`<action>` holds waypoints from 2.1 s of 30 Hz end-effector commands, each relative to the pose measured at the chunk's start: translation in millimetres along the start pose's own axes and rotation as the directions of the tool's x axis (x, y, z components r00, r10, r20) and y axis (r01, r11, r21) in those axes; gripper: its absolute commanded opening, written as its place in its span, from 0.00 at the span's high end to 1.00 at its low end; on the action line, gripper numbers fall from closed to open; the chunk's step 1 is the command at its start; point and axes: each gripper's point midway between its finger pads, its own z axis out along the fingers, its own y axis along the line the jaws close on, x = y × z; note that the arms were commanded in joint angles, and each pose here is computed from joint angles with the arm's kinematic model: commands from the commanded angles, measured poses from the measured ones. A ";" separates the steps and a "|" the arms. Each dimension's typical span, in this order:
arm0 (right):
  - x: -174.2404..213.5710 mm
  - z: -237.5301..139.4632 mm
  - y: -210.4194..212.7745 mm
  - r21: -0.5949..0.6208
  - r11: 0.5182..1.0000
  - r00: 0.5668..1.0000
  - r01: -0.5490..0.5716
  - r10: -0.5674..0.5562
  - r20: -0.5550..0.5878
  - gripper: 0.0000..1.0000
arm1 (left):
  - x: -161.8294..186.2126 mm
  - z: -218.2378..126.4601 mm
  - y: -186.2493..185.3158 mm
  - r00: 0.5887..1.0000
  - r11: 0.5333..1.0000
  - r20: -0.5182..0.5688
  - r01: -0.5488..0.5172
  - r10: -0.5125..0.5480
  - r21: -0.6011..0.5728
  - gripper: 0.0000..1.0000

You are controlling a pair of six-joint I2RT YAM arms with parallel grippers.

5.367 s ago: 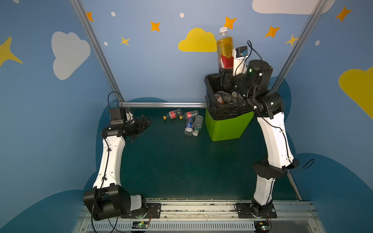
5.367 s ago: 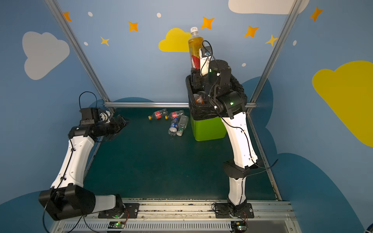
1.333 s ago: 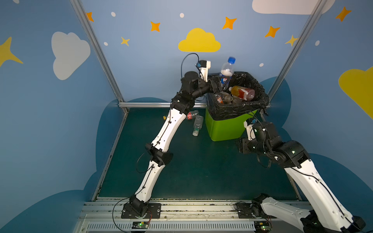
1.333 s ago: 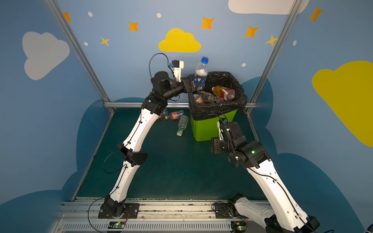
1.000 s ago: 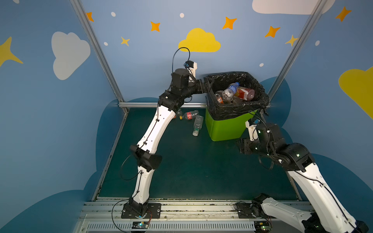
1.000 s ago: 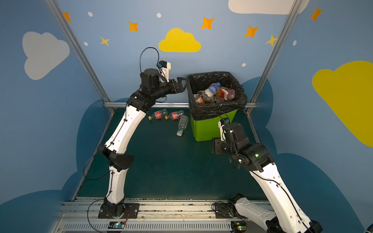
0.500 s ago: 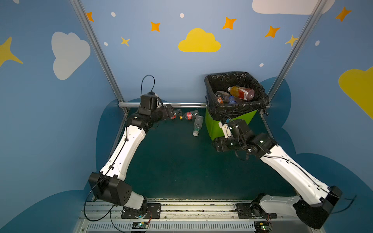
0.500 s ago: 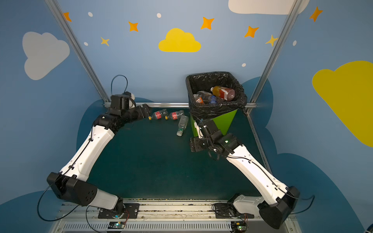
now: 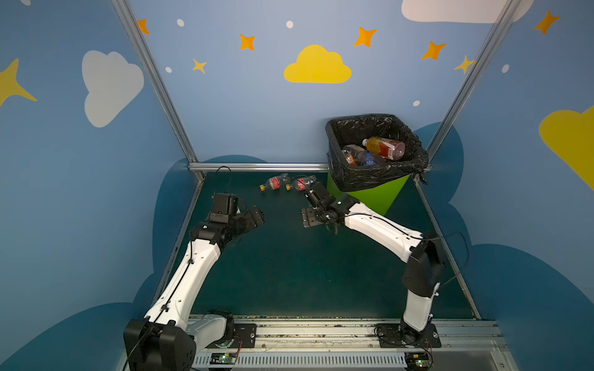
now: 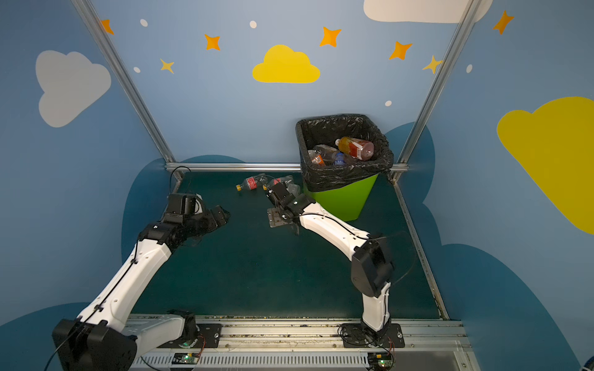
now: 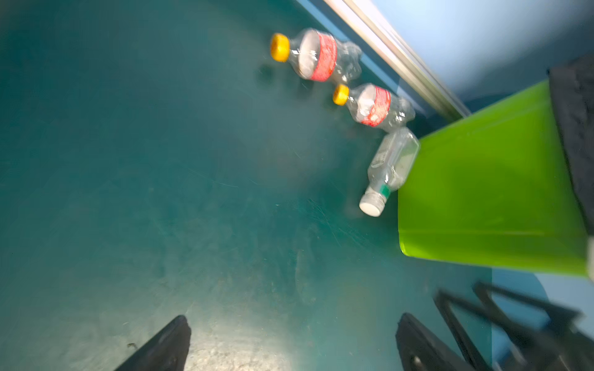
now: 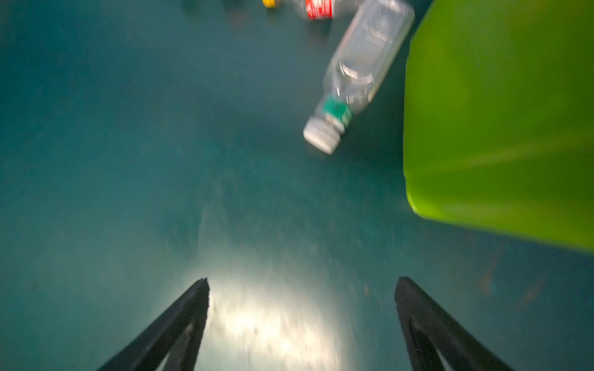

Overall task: Throw the plastic bottles in the bin
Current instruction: 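Grasp the square clear bottle with the right gripper while left arm returns, then lift the square clear bottle over the bin and open the right gripper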

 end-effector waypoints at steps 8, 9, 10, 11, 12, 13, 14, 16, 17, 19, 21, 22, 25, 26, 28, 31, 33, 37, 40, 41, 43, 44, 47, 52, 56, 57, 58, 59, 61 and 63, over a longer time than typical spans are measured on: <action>-45.6 64.9 -31.7 0.221 0.974 0.999 -0.039 0.041 -0.004 0.07 | -9.3 -17.2 21.7 0.999 0.998 -0.011 0.049 -0.049 0.029 0.00; -46.5 70.3 -36.1 0.230 0.972 0.998 -0.053 0.055 -0.004 0.07 | -10.4 -17.1 23.2 0.999 0.998 -0.013 0.053 -0.052 0.033 0.00; -46.8 74.6 -39.5 0.234 0.970 0.998 -0.067 0.070 -0.005 0.07 | -11.6 -17.1 24.5 0.998 0.998 -0.014 0.057 -0.056 0.037 0.00; -46.9 79.7 -42.7 0.235 0.969 0.996 -0.081 0.085 -0.005 0.07 | -13.0 -16.8 25.0 0.998 0.997 -0.016 0.061 -0.060 0.041 0.00; -46.4 85.1 -47.0 0.238 0.966 0.994 -0.100 0.105 -0.008 0.07 | -14.2 -15.7 26.6 0.998 0.997 -0.020 0.065 -0.064 0.042 0.00; -45.6 89.8 -49.5 0.232 0.966 0.992 -0.116 0.122 -0.014 0.07 | -15.7 -15.1 27.0 0.998 0.997 -0.023 0.067 -0.067 0.044 0.00; -45.0 95.1 -53.1 0.224 0.965 0.989 -0.138 0.146 -0.021 0.07 | -17.4 -14.2 27.4 0.997 0.996 -0.026 0.072 -0.071 0.047 0.00; -44.7 104.1 -55.6 0.198 0.965 0.983 -0.171 0.181 -0.034 0.07 | -20.6 -12.4 27.7 0.997 0.996 -0.031 0.076 -0.074 0.052 0.00; -45.5 108.4 -55.3 0.180 0.966 0.980 -0.186 0.196 -0.039 0.07 | -22.2 -11.9 27.3 0.997 0.996 -0.033 0.076 -0.074 0.054 0.00; -47.9 115.6 -52.9 0.144 0.968 0.976 -0.203 0.212 -0.044 0.07 | -24.3 -9.8 27.5 0.996 0.996 -0.039 0.077 -0.074 0.054 0.00; -51.8 121.7 -50.1 0.109 0.969 0.972 -0.223 0.229 -0.045 0.07 | -26.9 -9.4 27.9 0.996 0.996 -0.040 0.079 -0.076 0.053 0.00; -53.6 123.4 -48.5 0.095 0.969 0.971 -0.229 0.234 -0.045 0.07 | -28.1 -9.6 27.6 0.996 0.996 -0.039 0.078 -0.076 0.053 0.00; -57.7 131.7 -46.8 0.069 0.966 0.967 -0.248 0.251 -0.042 0.07 | -30.4 -9.3 28.6 0.996 0.995 -0.036 0.087 -0.085 0.054 0.00; -56.5 136.4 -48.8 0.075 0.964 0.965 -0.255 0.258 -0.045 0.07 | -31.3 -9.7 29.1 0.996 0.995 -0.033 0.089 -0.087 0.054 0.00; -56.4 141.9 -53.3 0.083 0.959 0.960 -0.271 0.276 -0.046 0.07 | -32.4 -9.9 30.4 0.995 0.994 -0.031 0.098 -0.096 0.053 0.00; -56.0 151.2 -58.2 0.100 0.955 0.959 -0.278 0.282 -0.035 0.07 | -34.0 -10.3 33.0 0.994 0.993 -0.027 0.107 -0.106 0.050 0.00; -59.1 155.4 -60.3 0.104 0.955 0.959 -0.278 0.281 -0.020 0.08 | -34.7 -10.9 34.7 0.994 0.993 -0.023 0.111 -0.110 0.048 0.00; -63.9 166.2 -61.7 0.101 0.954 0.959 -0.283 0.284 -0.001 0.11 | -36.7 -10.7 37.8 0.992 0.992 -0.017 0.122 -0.122 0.042 0.00; -65.8 175.8 -60.9 0.084 0.953 0.956 -0.292 0.293 0.004 0.13 | -38.9 -11.2 38.5 0.992 0.991 -0.009 0.126 -0.126 0.041 0.00; -65.3 179.4 -60.4 0.079 0.952 0.955 -0.295 0.296 0.003 0.14 | -39.7 -11.3 39.4 0.992 0.991 -0.006 0.128 -0.128 0.038 0.00; -64.7 184.2 -61.1 0.075 0.952 0.955 -0.298 0.298 0.004 0.16 | -41.4 -11.6 40.8 0.991 0.991 0.001 0.131 -0.131 0.034 0.00; -64.4 186.5 -61.9 0.075 0.952 0.954 -0.298 0.298 0.006 0.16 | -41.8 -11.4 41.3 0.991 0.990 0.002 0.135 -0.135 0.033 0.00; -66.0 190.8 -64.6 0.070 0.951 0.953 -0.303 0.302 0.013 0.20 | -43.8 -11.8 41.9 0.990 0.990 0.007 0.137 -0.137 0.030 0.00; -71.5 188.0 -64.9 0.057 0.956 0.958 -0.288 0.287 0.023 0.28 | -47.0 -12.3 43.3 0.988 0.988 0.020 0.152 -0.152 0.024 0.00; -68.5 189.4 -61.8 0.038 0.962 0.963 -0.271 0.271 0.003 0.41 | -48.7 -12.0 42.6 0.986 0.986 0.026 0.161 -0.162 0.030 0.00; -66.8 190.1 -61.2 0.033 0.962 0.963 -0.270 0.270 -0.007 0.44 | -48.9 -11.3 42.9 0.986 0.986 0.026 0.164 -0.164 0.029 0.00; -63.0 191.6 -60.9 0.030 0.963 0.963 -0.267 0.267 -0.022 0.46 | -49.5 -11.5 42.3 0.986 0.986 0.027 0.164 -0.165 0.030 0.00; -60.1 191.3 -59.7 0.024 0.965 0.964 -0.263 0.264 -0.036 0.48 | -50.1 -11.8 42.4 0.985 0.986 0.030 0.166 -0.167 0.030 0.00; -54.9 188.7 -56.5 0.011 0.968 0.966 -0.249 0.249 -0.064 0.50 | -50.8 -11.7 41.9 0.985 0.985 0.031 0.171 -0.172 0.032 0.00; -54.2 180.5 -48.0 -0.027 0.977 0.975 -0.212 0.210 -0.075 0.49 | -51.4 -12.0 41.5 0.984 0.984 0.032 0.172 -0.173 0.034 0.00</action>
